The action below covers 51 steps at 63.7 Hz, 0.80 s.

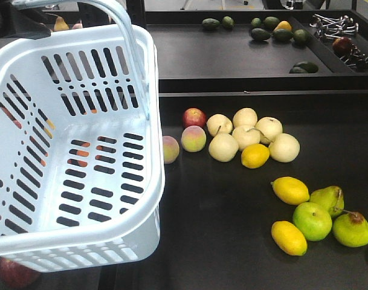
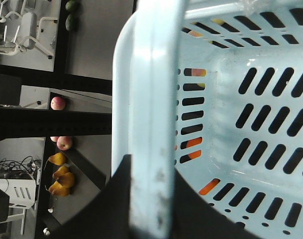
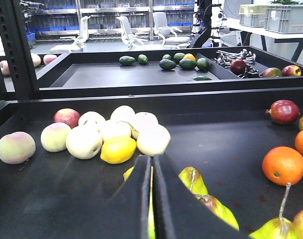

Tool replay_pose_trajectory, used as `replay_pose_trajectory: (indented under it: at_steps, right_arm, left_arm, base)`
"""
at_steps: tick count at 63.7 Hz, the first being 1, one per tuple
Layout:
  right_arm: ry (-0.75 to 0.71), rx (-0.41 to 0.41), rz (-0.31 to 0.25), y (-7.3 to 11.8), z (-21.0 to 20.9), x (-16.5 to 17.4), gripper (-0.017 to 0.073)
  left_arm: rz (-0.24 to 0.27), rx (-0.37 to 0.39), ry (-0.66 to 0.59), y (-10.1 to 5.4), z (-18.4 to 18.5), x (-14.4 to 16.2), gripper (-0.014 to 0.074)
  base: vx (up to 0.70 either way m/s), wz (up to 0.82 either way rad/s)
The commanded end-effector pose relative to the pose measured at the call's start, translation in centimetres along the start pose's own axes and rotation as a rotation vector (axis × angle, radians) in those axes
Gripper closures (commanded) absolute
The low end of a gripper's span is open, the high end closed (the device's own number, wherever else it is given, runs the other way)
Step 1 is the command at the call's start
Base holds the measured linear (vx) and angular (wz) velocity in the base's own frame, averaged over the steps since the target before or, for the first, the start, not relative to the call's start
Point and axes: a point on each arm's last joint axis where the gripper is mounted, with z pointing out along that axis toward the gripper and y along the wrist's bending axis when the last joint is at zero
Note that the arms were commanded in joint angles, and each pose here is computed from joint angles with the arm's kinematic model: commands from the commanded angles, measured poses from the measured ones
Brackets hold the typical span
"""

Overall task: Pick three apples into basket with both arms
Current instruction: 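Turn the base away from the table holding the basket aloft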

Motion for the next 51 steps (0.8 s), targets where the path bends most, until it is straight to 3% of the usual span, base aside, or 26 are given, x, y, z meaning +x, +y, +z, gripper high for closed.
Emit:
replay_pose_trajectory:
  at_steps: [1,29,51]
  right_arm:
    - [-0.08,0.006,-0.001,-0.03,-0.06,-0.38,0.0568]
    - [-0.08,0.006,-0.001,-0.03,-0.06,-0.38,0.0568]
    - [-0.08,0.006,-0.001,-0.03,-0.06,-0.38,0.0568]
  left_arm:
    - [-0.02,-0.085,-0.053,0.84,-1.97,0.12,0.06]
    - [-0.02,-0.086,-0.053,0.85,-1.97,0.11,0.06]
    - [-0.02,-0.086,-0.053,0.85,-1.97,0.11,0.06]
  base:
    - [0.0,0.03]
    - [-0.03,0.12]
    - [-0.05,0.33]
